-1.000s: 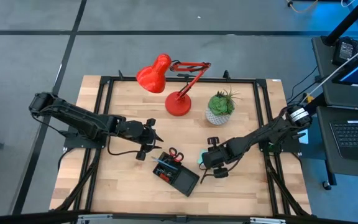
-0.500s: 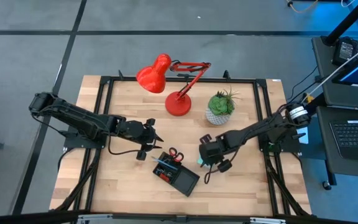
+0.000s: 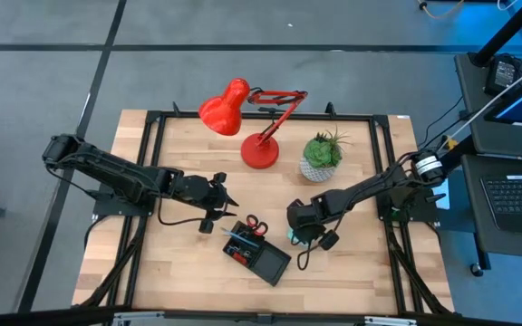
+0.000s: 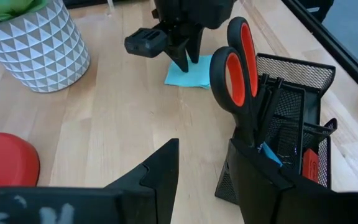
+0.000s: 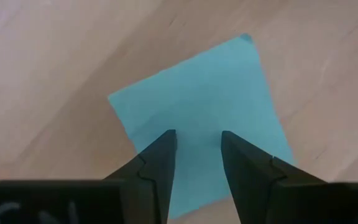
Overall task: Pick and place office supplies into organizer
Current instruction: Put the blue notepad into the black desk organizer
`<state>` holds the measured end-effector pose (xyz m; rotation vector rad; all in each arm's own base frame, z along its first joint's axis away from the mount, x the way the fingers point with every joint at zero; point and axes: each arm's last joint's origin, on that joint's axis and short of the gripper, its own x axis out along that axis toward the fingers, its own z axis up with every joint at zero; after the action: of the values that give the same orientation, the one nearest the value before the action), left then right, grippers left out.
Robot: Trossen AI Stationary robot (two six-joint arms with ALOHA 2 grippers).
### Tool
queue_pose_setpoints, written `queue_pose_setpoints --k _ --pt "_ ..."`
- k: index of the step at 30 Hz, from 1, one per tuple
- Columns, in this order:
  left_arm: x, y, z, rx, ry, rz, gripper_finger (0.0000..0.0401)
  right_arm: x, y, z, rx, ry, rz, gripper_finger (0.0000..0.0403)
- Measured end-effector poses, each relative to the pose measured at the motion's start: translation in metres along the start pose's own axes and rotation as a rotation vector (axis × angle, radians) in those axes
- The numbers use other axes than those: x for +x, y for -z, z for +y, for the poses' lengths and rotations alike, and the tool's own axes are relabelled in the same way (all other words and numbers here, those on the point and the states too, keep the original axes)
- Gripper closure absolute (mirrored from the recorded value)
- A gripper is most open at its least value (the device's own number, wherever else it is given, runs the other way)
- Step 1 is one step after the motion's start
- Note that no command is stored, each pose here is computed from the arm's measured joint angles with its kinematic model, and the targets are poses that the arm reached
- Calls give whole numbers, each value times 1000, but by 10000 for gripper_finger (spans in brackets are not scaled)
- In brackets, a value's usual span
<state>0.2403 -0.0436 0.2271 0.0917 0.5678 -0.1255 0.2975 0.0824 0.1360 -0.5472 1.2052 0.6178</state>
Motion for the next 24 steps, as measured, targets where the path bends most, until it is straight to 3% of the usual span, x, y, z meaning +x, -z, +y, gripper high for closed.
queue_pose_setpoints --k 6,14,19,24 --pt "0 0 0 -6 0 -2 269 15 -1 -4 28 -15 12 270" --pt "0 0 0 -7 -14 -1 269 17 5 -25 218 17 -50 270" --pt "-3 4 3 -2 -84 50 269 17 12 -42 332 71 -82 270" --pt "-10 11 7 15 -229 126 269 15 17 -59 448 120 -147 270"
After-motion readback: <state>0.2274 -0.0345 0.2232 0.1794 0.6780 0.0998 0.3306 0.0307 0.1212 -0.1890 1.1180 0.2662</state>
